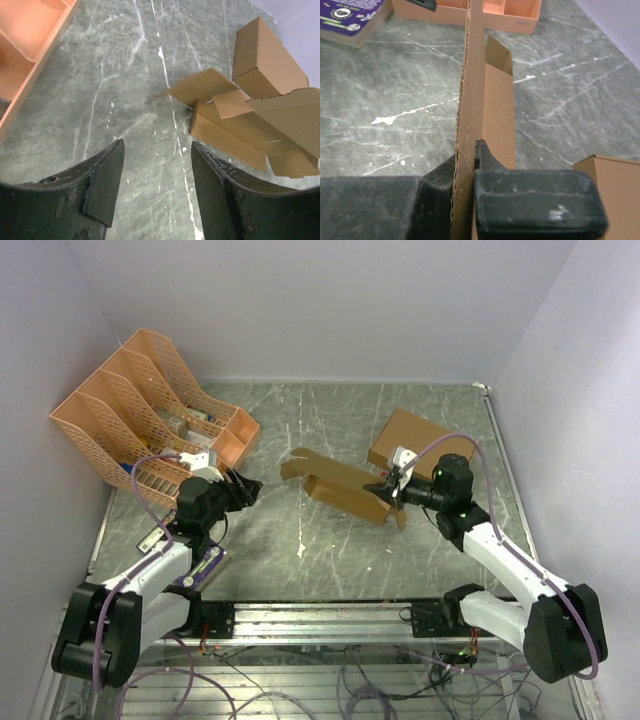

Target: Fold the paper box

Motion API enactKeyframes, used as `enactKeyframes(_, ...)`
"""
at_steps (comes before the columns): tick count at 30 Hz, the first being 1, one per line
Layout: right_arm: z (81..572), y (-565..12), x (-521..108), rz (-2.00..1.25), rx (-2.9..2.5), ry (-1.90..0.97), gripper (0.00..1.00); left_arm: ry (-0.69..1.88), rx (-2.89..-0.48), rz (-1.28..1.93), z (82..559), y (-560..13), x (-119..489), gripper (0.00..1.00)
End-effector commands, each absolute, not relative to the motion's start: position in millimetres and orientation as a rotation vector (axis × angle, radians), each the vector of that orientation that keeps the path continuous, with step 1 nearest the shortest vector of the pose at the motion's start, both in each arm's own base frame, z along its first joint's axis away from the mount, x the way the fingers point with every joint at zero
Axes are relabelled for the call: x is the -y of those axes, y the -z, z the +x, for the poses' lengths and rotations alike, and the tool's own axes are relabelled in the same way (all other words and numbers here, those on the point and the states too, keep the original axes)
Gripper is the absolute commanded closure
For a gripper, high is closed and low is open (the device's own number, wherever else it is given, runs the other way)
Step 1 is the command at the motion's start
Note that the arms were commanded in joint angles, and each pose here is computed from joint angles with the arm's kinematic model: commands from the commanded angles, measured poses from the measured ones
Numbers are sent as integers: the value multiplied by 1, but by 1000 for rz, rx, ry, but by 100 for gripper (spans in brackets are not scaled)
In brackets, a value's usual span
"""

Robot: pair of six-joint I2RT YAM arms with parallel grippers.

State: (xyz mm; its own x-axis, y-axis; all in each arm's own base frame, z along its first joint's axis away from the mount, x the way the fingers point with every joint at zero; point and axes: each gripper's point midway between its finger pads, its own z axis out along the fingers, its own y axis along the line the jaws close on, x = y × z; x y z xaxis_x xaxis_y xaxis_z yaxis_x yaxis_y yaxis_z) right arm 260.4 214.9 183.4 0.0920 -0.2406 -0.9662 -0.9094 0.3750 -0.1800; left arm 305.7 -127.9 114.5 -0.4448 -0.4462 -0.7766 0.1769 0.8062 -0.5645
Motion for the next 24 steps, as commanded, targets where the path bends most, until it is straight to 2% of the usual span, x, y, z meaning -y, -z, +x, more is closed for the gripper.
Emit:
enactKeyframes(1,267,-184,-206,-1083,-1489,-792,100,660,-1773,-172,327,-140,120,33)
enactKeyframes(12,248,-159,-205,-1147,-1532,-898,100,678,-1746,-89,351,-144,134,33)
enactKeyframes(24,262,-159,-191,-1078,-1595,-969,100,722,-1704,65,370,-131,154,34)
